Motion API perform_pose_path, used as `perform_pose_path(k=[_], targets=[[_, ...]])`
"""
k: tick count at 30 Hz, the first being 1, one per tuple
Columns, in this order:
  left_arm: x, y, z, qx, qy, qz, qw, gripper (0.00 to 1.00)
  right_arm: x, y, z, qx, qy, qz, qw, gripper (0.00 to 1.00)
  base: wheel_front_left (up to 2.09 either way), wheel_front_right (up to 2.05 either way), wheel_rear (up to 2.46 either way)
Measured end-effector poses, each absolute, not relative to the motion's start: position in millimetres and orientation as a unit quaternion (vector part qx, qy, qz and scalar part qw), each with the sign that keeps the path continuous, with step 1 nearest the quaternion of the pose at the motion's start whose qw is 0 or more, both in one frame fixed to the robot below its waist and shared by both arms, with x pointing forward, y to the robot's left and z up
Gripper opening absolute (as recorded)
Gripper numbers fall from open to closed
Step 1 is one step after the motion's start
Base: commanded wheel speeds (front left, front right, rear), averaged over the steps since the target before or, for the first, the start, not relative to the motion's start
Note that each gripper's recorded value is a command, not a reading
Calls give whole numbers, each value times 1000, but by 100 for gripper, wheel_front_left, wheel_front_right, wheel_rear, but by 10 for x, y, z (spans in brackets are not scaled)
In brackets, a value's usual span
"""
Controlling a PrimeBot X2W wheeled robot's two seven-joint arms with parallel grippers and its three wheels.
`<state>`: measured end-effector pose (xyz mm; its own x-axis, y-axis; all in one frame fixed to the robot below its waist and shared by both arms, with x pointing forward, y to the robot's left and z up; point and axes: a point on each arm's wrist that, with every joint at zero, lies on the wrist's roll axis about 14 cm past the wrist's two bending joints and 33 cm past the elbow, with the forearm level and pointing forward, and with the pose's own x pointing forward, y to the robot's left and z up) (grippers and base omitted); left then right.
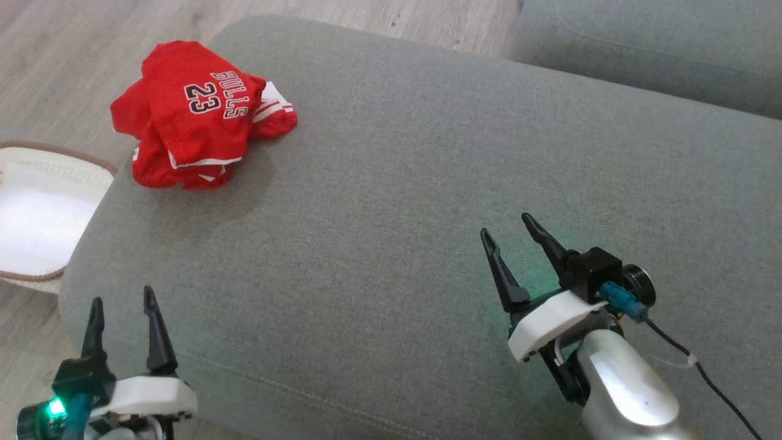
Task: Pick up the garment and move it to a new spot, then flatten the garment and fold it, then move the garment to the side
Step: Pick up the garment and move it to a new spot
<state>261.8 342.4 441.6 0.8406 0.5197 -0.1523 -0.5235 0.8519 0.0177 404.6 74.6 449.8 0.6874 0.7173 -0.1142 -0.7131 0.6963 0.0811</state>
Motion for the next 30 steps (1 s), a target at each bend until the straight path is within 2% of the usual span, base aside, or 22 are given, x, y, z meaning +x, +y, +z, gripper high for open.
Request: perform_pose_path(k=[9, 18, 25, 30], targets=[[2842, 3541, 4497, -17, 64, 267, 961, 100, 4173, 645, 4262, 17, 93, 373, 923, 100, 0, 0, 0], [3553, 3862, 4897, 37, 27, 229, 972, 100, 4408, 517, 4141, 11, 94, 355, 930, 100, 0, 0, 0], [4300, 3911, 4891, 45, 44, 181, 981, 100, 4678, 370, 4139, 8, 75, 336, 939, 100, 0, 0, 0], [4592, 3900, 4661, 31, 82, 163, 983, 100, 4762, 247, 4086, 4, 73, 324, 943, 100, 0, 0, 0]])
